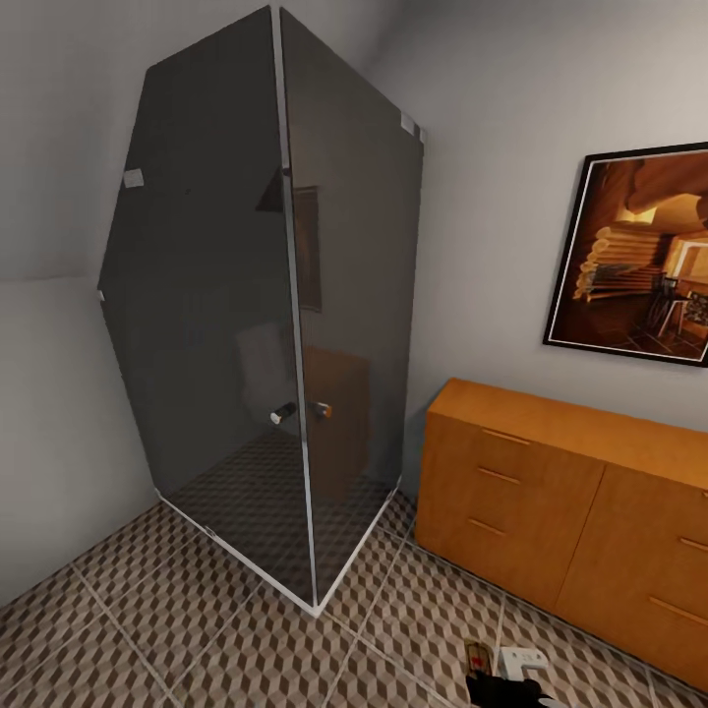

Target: Take the four mousetraps from the cabinet in the bathroom and place them on the bathroom floor. Make sure all four end up on the same floor surface, and ensure that at least two of them are either under or directly next to the same bathroom sink.

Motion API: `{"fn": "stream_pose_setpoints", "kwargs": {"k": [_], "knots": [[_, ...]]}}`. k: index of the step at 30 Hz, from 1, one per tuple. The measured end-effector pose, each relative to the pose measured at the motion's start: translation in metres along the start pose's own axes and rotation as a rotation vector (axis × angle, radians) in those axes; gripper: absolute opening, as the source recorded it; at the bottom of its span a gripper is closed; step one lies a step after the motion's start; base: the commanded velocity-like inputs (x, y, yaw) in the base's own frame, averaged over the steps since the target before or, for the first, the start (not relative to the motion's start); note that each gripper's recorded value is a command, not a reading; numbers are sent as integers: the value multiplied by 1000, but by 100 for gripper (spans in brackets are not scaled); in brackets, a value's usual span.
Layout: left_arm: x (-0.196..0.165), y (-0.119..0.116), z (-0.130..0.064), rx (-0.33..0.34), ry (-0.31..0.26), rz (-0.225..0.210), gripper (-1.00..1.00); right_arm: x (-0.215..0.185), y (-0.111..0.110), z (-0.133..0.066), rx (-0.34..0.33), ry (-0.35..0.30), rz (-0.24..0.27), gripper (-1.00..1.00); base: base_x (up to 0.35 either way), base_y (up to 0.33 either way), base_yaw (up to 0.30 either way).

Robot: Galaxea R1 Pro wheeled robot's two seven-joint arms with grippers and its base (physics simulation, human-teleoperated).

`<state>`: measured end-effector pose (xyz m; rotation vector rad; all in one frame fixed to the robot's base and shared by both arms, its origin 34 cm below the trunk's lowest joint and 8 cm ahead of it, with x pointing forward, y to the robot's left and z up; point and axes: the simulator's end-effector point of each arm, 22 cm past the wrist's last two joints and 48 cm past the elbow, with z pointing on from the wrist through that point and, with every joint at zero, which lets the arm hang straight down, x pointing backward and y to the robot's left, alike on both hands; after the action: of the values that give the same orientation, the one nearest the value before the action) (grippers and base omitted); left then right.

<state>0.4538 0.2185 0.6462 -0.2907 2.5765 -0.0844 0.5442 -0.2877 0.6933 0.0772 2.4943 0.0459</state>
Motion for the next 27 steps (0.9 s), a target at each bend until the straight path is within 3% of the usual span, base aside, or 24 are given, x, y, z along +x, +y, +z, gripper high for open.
{"fn": "stream_pose_setpoints", "kwargs": {"k": [11,19,27], "knots": [[-14,4,1,-5,-33,4,-100,1,3,0,-3,1,-9,-100,0,0,215],[-15,6,1,-6,-35,4,-100,2,4,0,-10,8,-66,-100,0,0,294],[-16,8,1,-8,-36,4,-100,2,4,0,-11,9,-76,-100,0,0,297]]}}
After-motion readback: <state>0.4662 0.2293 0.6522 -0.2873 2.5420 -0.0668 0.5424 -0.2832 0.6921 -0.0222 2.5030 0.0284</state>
